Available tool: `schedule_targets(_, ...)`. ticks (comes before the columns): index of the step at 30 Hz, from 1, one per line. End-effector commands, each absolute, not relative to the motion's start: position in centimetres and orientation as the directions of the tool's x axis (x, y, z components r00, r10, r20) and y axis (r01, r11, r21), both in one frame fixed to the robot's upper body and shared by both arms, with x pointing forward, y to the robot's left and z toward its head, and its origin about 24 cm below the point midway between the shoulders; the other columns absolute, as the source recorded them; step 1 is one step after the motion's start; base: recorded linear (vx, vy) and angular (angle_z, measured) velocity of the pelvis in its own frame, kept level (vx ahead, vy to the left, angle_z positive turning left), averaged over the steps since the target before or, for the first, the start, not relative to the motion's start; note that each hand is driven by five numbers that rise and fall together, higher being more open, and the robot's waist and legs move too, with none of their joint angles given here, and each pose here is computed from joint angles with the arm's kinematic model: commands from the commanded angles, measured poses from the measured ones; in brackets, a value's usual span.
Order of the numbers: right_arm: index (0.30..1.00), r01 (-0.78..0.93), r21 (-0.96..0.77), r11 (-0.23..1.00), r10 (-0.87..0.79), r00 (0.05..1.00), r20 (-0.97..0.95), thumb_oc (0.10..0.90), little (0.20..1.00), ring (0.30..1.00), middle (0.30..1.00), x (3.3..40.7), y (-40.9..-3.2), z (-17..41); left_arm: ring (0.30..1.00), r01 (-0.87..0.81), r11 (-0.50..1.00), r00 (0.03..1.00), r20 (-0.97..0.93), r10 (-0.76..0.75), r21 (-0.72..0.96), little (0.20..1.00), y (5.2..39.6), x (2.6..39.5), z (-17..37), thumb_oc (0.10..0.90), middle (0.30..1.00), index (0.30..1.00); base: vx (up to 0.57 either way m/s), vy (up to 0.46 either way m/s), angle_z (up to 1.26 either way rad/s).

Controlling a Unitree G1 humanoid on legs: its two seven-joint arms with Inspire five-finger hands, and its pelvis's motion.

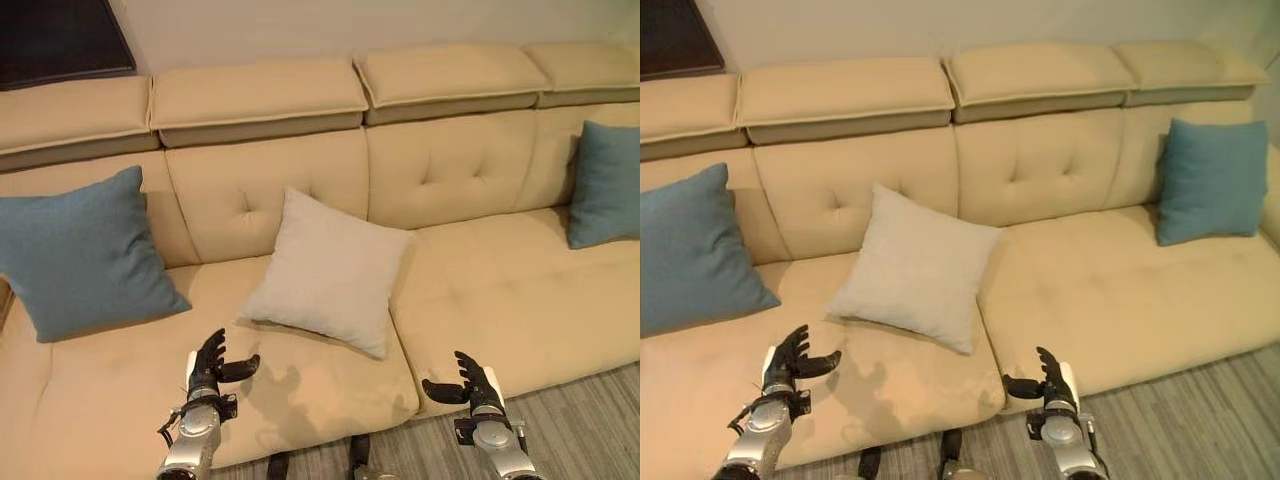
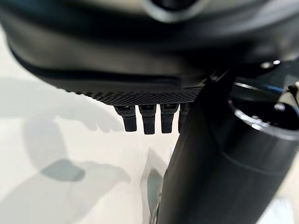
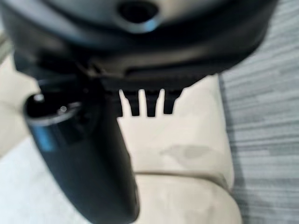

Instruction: Pick up all the scattered cushions and arrange them neatly on the sofa.

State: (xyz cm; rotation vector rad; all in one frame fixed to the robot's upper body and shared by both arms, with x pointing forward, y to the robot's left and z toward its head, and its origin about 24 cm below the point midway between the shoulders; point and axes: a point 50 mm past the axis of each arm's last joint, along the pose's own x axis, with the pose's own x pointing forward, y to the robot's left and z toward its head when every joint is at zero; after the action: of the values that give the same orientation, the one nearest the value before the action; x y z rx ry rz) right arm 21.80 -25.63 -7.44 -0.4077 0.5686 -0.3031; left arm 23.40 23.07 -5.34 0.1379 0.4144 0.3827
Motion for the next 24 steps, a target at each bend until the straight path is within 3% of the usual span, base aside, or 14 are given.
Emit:
schedule_targets(1, 0.900, 0.305, -0.389, 0.869, -0.391, 0.905, -0.166, 0.800, 0.900, 0.900, 0.900, 27.9, -25.3, -1.0, 0.900, -0.416, 0.886, 0.908, 0.035, 0.418, 0.208, 0.900, 23.7, 30.1, 3.3, 0.800, 0.900, 0.900, -0.03, -0.007, 0.36)
schedule_targets(8, 0.900, 0.333, -0.246, 0.910, -0.346, 0.938, -0.011, 0.800, 0.900, 0.900, 0.900, 33.3, -22.2, 4.3, 0.900, -0.409, 0.890, 0.909, 0.170, 0.380, 0.199, 0.900, 23.0, 35.1, 8.8, 0.800, 0.900, 0.900, -0.01, -0.003, 0.05)
schedule_targets(11, 0.900, 0.339, -0.172, 0.925, -0.320, 0.939, 0.129, 0.800, 0.900, 0.900, 0.900, 36.6, -20.6, 9.5, 0.900, -0.428, 0.879, 0.892, 0.257, 0.372, 0.213, 0.900, 23.5, 37.6, 13.4, 0.800, 0.900, 0.900, 0.03, -0.019, -0.07)
schedule_targets(19, 0.900, 0.311, -0.063, 0.948, -0.291, 0.931, 0.219, 0.800, 0.900, 0.900, 0.900, 38.8, -19.0, 14.0, 0.900, -0.460, 0.856, 0.866, 0.334, 0.373, 0.236, 0.900, 24.1, 39.4, 18.3, 0.800, 0.900, 0.900, 0.02, -0.006, -0.07)
schedule_targets(24, 0.900, 0.265, 0.062, 0.962, -0.272, 0.936, 0.225, 0.800, 0.900, 0.900, 0.900, 39.6, -17.9, 15.7, 0.900, -0.412, 0.899, 0.879, 0.322, 0.350, 0.149, 0.900, 23.6, 40.3, 20.2, 0.800, 0.900, 0.900, 0.01, -0.003, 0.01)
